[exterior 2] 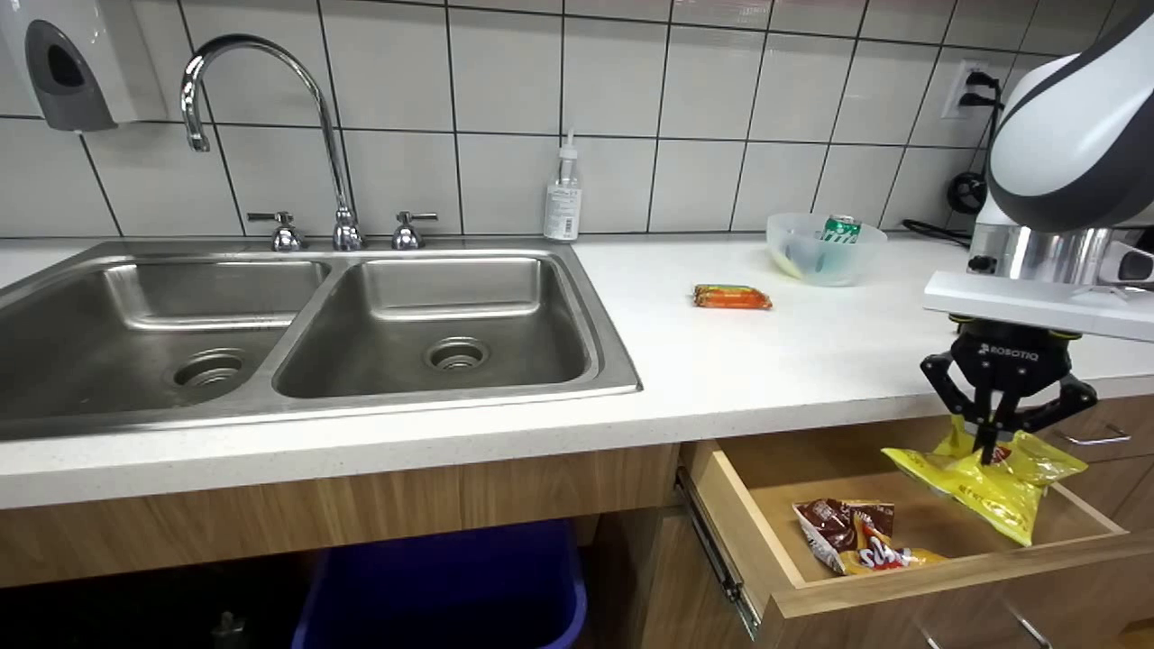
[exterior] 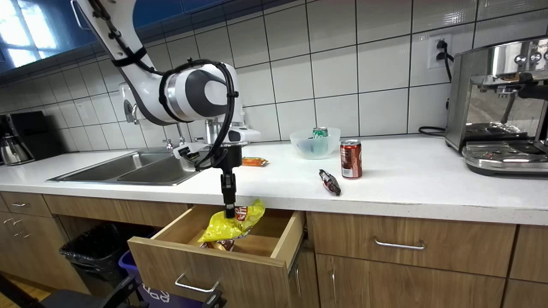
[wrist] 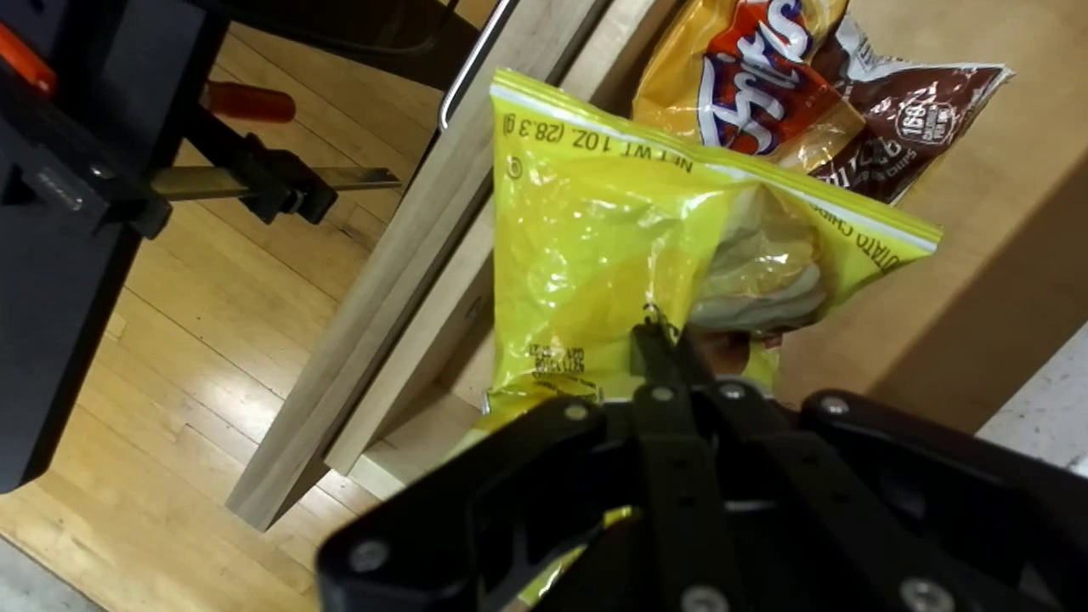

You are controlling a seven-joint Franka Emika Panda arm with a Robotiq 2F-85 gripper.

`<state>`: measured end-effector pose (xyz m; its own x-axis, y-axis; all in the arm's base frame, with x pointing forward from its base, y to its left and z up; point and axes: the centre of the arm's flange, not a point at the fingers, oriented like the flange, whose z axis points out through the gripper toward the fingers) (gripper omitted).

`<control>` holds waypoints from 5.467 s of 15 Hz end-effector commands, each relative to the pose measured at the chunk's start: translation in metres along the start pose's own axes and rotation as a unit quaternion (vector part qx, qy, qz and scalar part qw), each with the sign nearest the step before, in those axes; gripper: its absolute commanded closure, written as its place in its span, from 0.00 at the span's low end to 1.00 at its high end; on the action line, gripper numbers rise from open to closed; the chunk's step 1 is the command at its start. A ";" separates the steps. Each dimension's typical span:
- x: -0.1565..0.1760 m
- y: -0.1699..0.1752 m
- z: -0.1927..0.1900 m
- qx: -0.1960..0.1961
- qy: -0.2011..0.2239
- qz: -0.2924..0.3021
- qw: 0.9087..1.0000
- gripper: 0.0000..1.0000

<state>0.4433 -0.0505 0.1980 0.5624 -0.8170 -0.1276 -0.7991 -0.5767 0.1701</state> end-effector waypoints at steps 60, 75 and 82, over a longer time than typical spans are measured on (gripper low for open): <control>-0.090 0.008 0.088 -0.130 0.001 -0.141 0.981 0.00; -0.049 -0.026 0.076 -0.110 0.015 -0.126 0.986 0.00; -0.022 -0.051 0.072 -0.101 0.021 -0.121 0.987 0.00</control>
<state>0.4212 0.0053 0.1275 0.7527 -0.6356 -0.1717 -0.5601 -0.7552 0.3405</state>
